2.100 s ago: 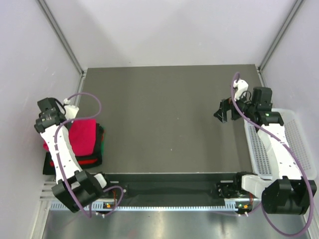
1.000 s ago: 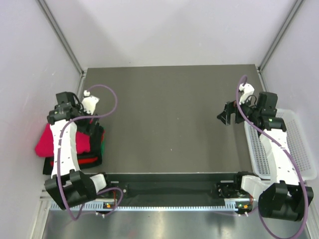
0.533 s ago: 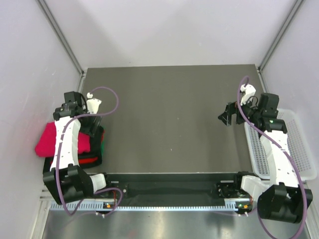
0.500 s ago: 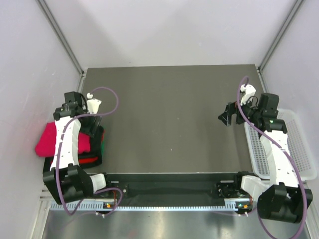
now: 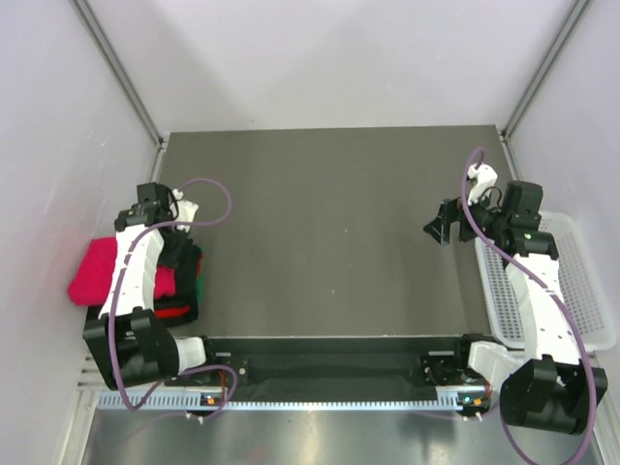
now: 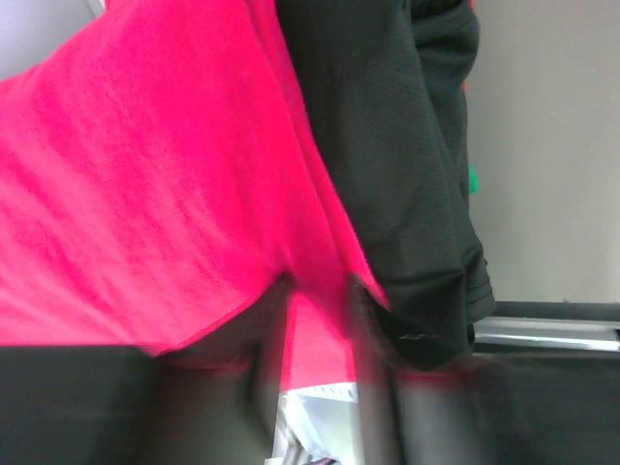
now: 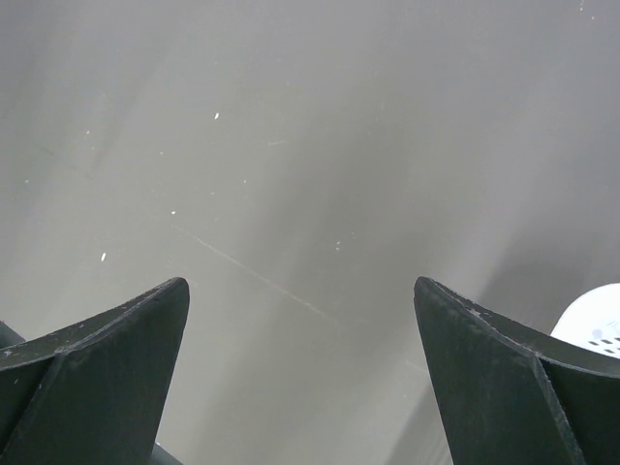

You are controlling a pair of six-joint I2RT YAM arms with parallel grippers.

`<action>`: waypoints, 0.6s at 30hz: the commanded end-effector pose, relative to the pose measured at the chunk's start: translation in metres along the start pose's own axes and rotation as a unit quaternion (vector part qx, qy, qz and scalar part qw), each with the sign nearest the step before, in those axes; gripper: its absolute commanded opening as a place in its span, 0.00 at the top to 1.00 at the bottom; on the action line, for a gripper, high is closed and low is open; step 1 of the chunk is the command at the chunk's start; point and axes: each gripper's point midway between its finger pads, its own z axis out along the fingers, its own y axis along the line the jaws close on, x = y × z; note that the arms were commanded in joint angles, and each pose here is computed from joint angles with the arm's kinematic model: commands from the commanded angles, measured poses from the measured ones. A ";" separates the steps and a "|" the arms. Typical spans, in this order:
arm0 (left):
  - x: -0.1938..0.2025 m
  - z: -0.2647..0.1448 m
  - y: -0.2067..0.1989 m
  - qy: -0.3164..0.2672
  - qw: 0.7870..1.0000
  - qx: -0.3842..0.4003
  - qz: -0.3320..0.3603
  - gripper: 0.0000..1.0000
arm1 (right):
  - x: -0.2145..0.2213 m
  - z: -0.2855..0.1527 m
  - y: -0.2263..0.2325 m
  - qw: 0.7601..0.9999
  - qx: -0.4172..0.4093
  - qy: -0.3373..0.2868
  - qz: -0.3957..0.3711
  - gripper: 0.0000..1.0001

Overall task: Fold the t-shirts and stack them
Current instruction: Reset both grippers

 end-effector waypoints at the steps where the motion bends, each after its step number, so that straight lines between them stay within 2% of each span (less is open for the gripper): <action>1: -0.003 0.002 0.006 -0.005 1.000 -0.022 -0.005 0.72 | -0.011 -0.002 -0.001 1.000 -0.004 -0.021 -0.014 0.00; 2: -0.003 -0.001 0.006 -0.008 1.000 -0.022 -0.004 0.81 | -0.010 -0.001 0.000 1.000 -0.006 -0.019 -0.014 0.00; 4: -0.004 -0.005 0.004 -0.014 1.000 -0.020 0.002 0.83 | -0.011 -0.001 -0.001 1.000 -0.004 -0.020 -0.013 0.00; 9: -0.004 -0.006 0.003 -0.017 1.000 -0.021 0.005 0.98 | -0.010 -0.001 -0.001 1.000 -0.006 -0.021 -0.013 0.00; 13: -0.003 -0.004 0.001 -0.013 1.000 -0.018 0.006 1.00 | -0.009 -0.001 0.000 1.000 -0.006 -0.022 -0.013 0.00; 14: -0.003 -0.003 0.001 -0.012 1.000 -0.019 0.007 0.95 | -0.009 -0.002 -0.001 1.000 -0.005 -0.022 -0.012 0.00; 15: -0.002 -0.002 0.000 -0.009 1.000 -0.017 0.007 0.76 | -0.010 -0.002 -0.001 1.000 -0.004 -0.023 -0.014 0.00; 18: -0.002 -0.002 -0.006 -0.007 1.000 -0.007 0.009 0.59 | -0.008 -0.001 -0.001 1.000 -0.005 -0.022 -0.012 0.00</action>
